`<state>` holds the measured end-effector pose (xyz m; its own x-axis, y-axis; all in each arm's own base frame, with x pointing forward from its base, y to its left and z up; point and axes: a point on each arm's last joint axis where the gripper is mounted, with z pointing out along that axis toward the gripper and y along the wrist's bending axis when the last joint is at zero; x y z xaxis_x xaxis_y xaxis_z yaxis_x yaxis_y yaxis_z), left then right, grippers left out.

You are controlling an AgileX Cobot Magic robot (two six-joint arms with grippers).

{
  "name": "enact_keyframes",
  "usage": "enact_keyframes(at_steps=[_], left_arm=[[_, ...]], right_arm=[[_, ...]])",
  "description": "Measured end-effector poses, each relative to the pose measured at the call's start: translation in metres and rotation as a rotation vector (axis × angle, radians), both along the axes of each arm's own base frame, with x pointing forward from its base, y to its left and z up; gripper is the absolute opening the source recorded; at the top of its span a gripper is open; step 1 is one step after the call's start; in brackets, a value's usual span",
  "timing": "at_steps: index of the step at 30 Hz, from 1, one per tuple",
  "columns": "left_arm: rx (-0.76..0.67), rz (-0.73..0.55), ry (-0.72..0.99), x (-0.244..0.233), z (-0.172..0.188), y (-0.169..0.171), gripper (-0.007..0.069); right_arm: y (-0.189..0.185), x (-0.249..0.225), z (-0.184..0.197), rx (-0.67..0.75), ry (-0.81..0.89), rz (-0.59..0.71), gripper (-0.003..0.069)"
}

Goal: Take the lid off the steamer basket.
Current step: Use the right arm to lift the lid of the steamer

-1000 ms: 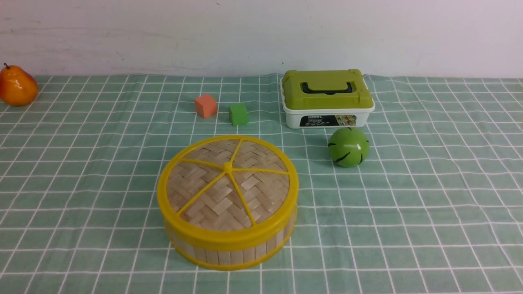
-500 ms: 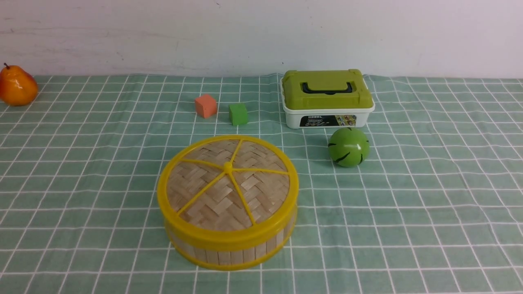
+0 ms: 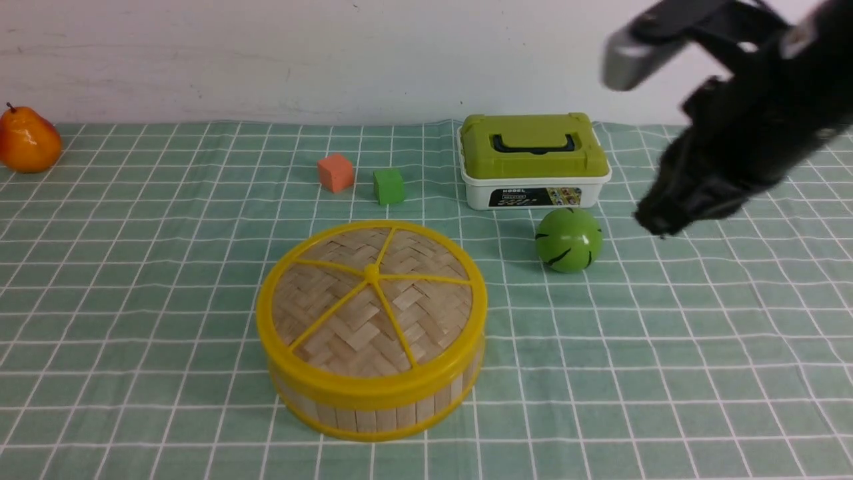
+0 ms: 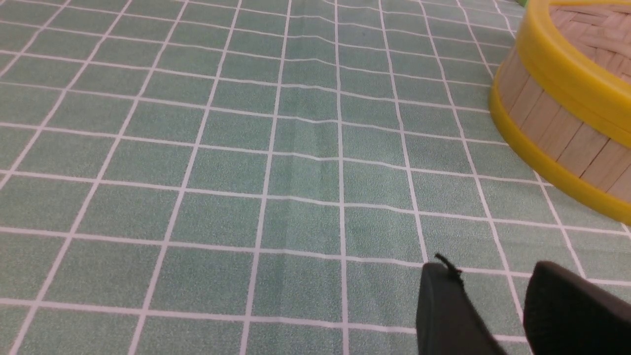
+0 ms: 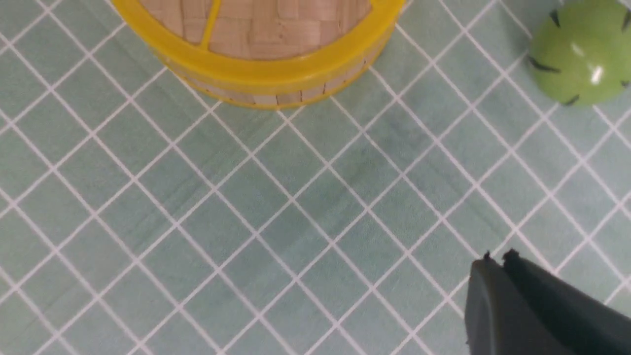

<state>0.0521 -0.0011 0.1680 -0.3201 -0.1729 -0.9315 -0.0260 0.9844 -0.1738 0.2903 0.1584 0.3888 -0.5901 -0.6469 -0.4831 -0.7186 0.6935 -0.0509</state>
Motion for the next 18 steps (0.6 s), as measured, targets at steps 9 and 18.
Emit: enact_keyframes(at_steps=[9, 18], left_arm=[[0.0, 0.0, 0.0, 0.0, 0.0, 0.0, 0.0239], [0.0, 0.0, 0.0, 0.0, 0.0, 0.0, 0.0239]], right_arm=[[0.087, 0.05, -0.033, -0.015, 0.008, 0.027, 0.0039], [0.144, 0.08, -0.079, 0.083, 0.029, 0.016, 0.0267]])
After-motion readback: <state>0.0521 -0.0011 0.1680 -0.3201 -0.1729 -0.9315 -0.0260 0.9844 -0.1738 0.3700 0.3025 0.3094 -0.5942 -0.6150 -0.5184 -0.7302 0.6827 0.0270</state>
